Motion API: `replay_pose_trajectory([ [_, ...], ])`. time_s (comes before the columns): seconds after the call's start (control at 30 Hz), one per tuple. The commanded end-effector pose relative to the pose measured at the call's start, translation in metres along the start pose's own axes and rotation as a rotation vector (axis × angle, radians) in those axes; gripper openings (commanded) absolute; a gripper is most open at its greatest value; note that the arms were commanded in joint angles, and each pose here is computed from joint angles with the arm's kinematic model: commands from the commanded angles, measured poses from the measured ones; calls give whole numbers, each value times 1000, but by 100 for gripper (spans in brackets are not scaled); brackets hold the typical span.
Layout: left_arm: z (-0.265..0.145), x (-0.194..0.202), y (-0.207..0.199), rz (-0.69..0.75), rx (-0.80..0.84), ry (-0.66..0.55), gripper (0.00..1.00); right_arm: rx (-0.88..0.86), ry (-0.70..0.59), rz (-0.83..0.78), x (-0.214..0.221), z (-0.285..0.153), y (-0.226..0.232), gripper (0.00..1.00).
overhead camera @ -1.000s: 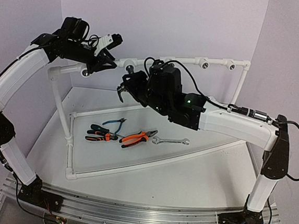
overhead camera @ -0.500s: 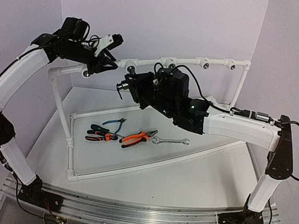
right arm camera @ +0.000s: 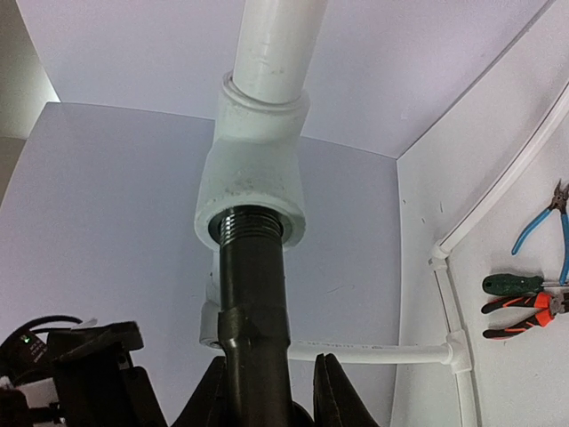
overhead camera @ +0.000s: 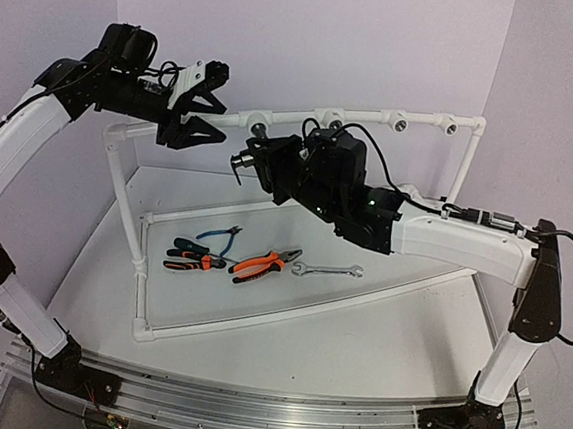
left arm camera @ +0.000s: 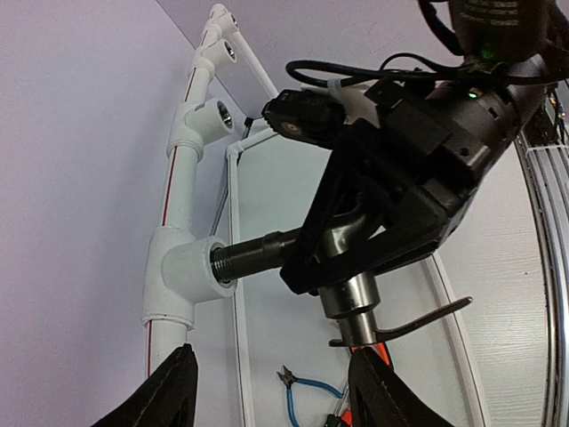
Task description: Install the water faucets
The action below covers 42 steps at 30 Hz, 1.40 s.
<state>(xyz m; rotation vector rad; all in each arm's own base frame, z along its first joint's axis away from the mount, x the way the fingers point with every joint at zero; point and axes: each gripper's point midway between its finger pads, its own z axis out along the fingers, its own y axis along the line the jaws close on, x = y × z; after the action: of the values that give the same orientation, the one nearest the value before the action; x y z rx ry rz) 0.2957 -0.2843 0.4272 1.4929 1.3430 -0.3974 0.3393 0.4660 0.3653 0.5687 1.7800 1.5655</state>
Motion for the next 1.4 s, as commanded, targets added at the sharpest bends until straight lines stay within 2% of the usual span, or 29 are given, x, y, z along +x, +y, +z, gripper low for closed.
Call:
replay_pose_trajectory([
  [0.0, -26, -16, -21, 233, 11, -74, 62, -82, -297, 107, -97, -14, 30, 0],
  [0.13, -17, 0, -21, 453, -104, -107, 69, -80, -292, 114, -96, -13, 28, 0],
  [0.17, -22, -9, -16, 536, -176, -155, 71, -81, -291, 115, -95, -13, 28, 0],
  [0.33, -16, -13, -28, 775, -335, -337, 75, -74, -288, 123, -94, -11, 23, 0],
  [0.53, 3, -2, -28, 891, -500, -426, 74, -72, -283, 126, -92, -10, 22, 0],
  [0.77, 25, -5, -31, 909, -541, -462, 67, -73, -282, 126, -92, -9, 22, 0],
  [0.87, 32, -5, -33, 904, -521, -470, 58, -71, -284, 126, -92, -10, 21, 0],
  [0.97, 37, -2, -35, 904, -499, -466, 41, -71, -285, 125, -92, -10, 20, 0],
  [1.1, 43, 3, -35, 902, -473, -439, 30, -67, -287, 129, -92, -10, 18, 0],
  [1.37, 45, 7, -31, 870, -460, -394, 1, -64, -284, 131, -91, -11, 15, 0],
])
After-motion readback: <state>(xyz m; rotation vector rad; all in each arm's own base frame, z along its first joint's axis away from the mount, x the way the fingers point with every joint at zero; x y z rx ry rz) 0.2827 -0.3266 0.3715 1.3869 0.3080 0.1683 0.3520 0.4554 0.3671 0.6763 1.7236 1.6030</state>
